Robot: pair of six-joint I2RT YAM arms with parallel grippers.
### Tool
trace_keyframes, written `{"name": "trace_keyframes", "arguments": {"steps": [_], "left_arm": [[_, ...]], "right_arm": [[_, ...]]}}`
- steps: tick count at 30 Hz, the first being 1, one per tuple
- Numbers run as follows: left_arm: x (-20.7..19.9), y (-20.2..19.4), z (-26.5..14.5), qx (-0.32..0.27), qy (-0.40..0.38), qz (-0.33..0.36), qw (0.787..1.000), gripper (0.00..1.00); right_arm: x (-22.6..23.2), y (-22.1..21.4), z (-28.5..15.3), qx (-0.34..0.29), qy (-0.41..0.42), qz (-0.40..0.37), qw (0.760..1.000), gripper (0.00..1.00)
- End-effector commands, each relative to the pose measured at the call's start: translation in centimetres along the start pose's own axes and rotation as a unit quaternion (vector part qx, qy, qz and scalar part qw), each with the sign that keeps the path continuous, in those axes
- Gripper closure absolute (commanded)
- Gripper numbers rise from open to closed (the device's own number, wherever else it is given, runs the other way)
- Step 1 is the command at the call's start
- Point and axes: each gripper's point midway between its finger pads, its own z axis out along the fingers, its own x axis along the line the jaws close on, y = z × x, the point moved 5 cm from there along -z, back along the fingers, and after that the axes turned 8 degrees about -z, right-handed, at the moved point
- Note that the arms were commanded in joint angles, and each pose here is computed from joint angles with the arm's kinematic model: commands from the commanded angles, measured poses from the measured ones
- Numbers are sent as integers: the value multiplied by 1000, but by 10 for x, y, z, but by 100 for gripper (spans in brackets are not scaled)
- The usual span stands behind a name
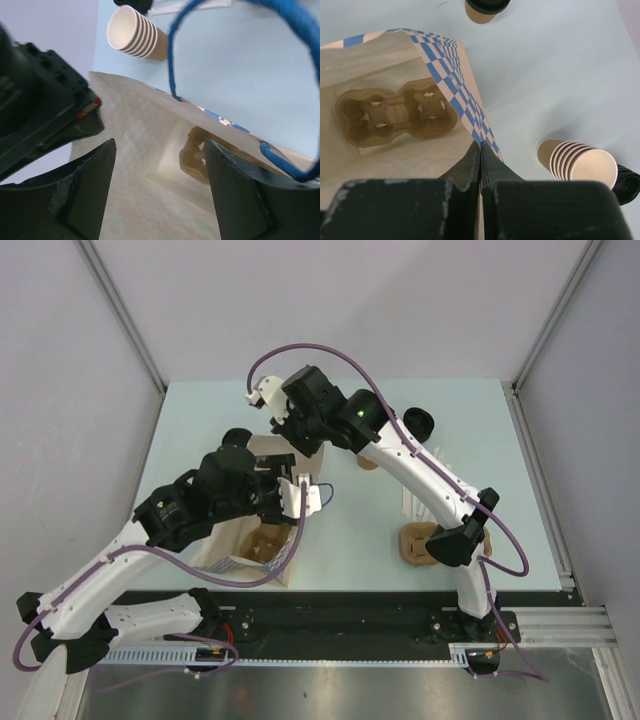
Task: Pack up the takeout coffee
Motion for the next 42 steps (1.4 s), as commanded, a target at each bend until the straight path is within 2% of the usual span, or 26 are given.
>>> {"name": "trace_keyframes", "arguments": {"steps": [1, 5, 13, 16, 22, 26, 30, 31, 33, 35, 39, 42], "left_arm": [[15, 31, -32, -66, 27, -21, 997, 22], [25, 41, -52, -80, 51, -41, 995, 16], [45, 51, -89, -106, 97, -92, 985, 13], [58, 50, -98, -113, 132, -132, 976, 8], [112, 40, -112, -116, 223, -248, 936, 4], [148, 5, -96, -67, 267, -315, 908, 2], [166, -36, -76, -30, 285, -368, 884, 0], [172, -48, -77, -25, 294, -391, 872, 1], [179, -66, -63, -14, 278, -417, 865, 0], [187, -85, -60, -6, 285, -446, 849, 1], [193, -140, -29, 84, 272, -483, 828, 0], [190, -170, -18, 115, 243, -524, 808, 1]], "right_arm": [[-6, 6, -8, -15, -12, -4, 1000, 100], [-14, 1, -10, -12, -15, 3, 1000, 100], [-21, -4, -19, -7, -25, 5, 1000, 100], [-24, -6, -23, -9, -25, 15, 1000, 100], [-24, -8, -21, -4, -23, 22, 999, 100], [-28, -17, -24, 8, -30, 31, 999, 100], [-30, -25, -36, 15, -39, 28, 999, 100], [-31, -27, -36, 16, -39, 28, 999, 100], [-36, -30, -35, 19, -39, 32, 999, 95], [-39, -36, -32, 28, -32, 34, 999, 94], [-35, -55, -28, 55, 4, 53, 997, 100], [-30, -63, -36, 60, 16, 51, 997, 100]]}}
